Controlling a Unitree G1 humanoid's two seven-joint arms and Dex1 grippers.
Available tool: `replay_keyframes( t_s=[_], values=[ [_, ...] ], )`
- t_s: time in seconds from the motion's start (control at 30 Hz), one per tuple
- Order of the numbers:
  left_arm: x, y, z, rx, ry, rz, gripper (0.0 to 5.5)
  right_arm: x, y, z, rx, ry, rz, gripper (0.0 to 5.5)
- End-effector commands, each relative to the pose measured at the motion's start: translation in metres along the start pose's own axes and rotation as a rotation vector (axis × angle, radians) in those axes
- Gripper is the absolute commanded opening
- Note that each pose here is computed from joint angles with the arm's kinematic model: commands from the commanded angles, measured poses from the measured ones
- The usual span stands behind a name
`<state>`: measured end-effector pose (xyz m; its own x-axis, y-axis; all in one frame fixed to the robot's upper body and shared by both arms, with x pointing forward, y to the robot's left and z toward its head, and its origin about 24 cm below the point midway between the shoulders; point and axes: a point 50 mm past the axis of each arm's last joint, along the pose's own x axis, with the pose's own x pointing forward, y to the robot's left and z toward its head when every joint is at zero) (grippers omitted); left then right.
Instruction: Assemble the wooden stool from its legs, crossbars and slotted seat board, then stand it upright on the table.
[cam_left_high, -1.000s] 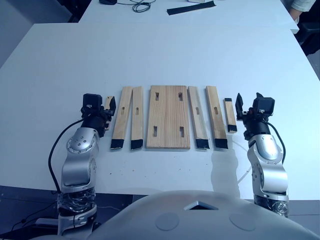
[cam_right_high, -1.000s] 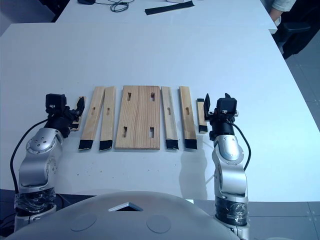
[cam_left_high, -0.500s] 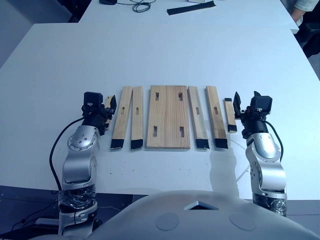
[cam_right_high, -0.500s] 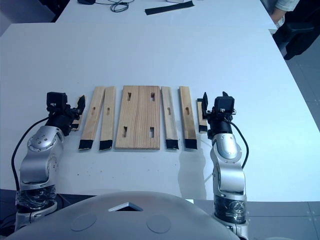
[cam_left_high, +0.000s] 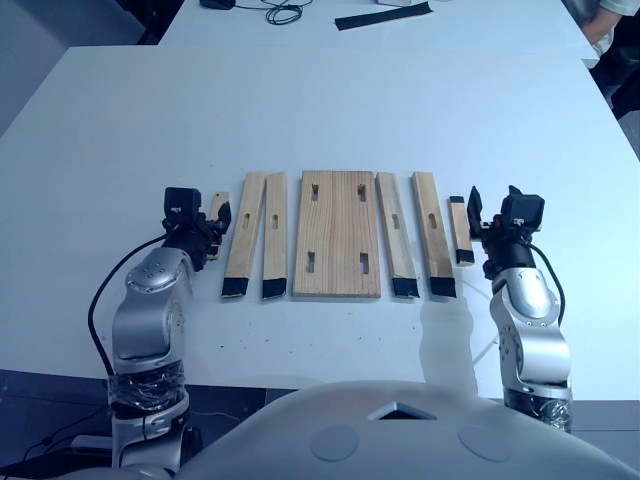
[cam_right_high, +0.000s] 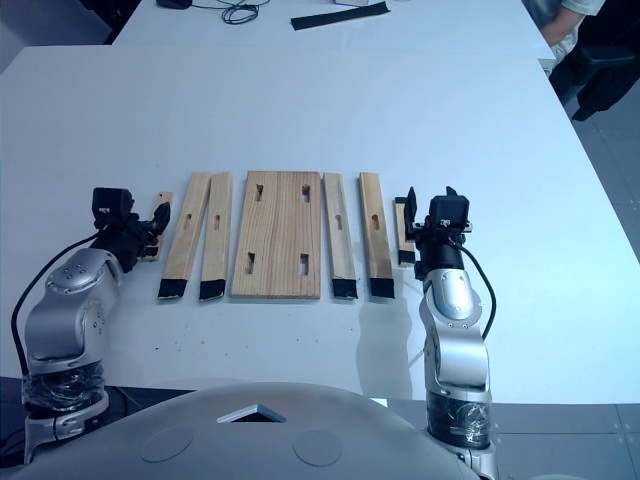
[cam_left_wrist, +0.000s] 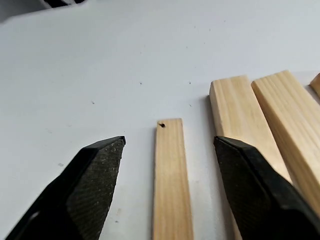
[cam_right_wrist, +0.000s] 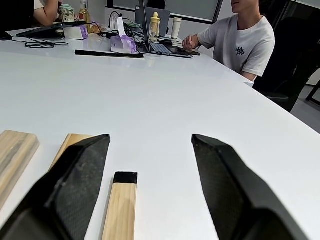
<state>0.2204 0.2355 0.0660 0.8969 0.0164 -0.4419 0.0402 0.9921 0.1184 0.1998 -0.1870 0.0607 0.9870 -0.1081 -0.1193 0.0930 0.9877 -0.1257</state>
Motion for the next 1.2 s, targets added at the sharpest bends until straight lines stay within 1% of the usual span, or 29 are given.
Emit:
replay_keyframes(
  t_s=[0.03,0.3,0.5,0.6,0.77,0.9,1.0,1.2],
  values=[
    [0.001,0.004,0.0,0.092,0.069,-0.057,3.28,-0.003,0.001,0.0,-0.008,0.0,-0.009,3.04],
    [0.001,0.012,-0.002,0.139,0.112,-0.044,3.28,-0.008,0.001,-0.003,-0.012,0.017,-0.011,3.04],
    [0.001,0.015,-0.004,0.129,0.129,-0.026,3.28,-0.009,0.002,-0.004,-0.009,0.023,-0.01,3.04],
    [0.001,0.015,-0.007,0.089,0.154,-0.028,3.28,-0.01,0.002,-0.004,-0.01,0.024,-0.009,3.04],
    [-0.002,0.017,-0.013,0.146,0.215,-0.043,3.28,-0.013,0.003,-0.005,-0.01,0.033,-0.01,3.04],
    [-0.006,0.015,-0.024,0.18,0.304,-0.099,3.28,-0.018,0.004,-0.007,-0.008,0.045,-0.008,3.04],
    [-0.009,0.014,-0.031,0.195,0.359,-0.148,2.8,-0.02,0.005,-0.007,-0.008,0.053,-0.006,3.04],
    [-0.011,0.019,-0.033,0.164,0.381,-0.146,1.86,-0.022,0.005,-0.006,-0.005,0.054,-0.016,3.04]
  ],
)
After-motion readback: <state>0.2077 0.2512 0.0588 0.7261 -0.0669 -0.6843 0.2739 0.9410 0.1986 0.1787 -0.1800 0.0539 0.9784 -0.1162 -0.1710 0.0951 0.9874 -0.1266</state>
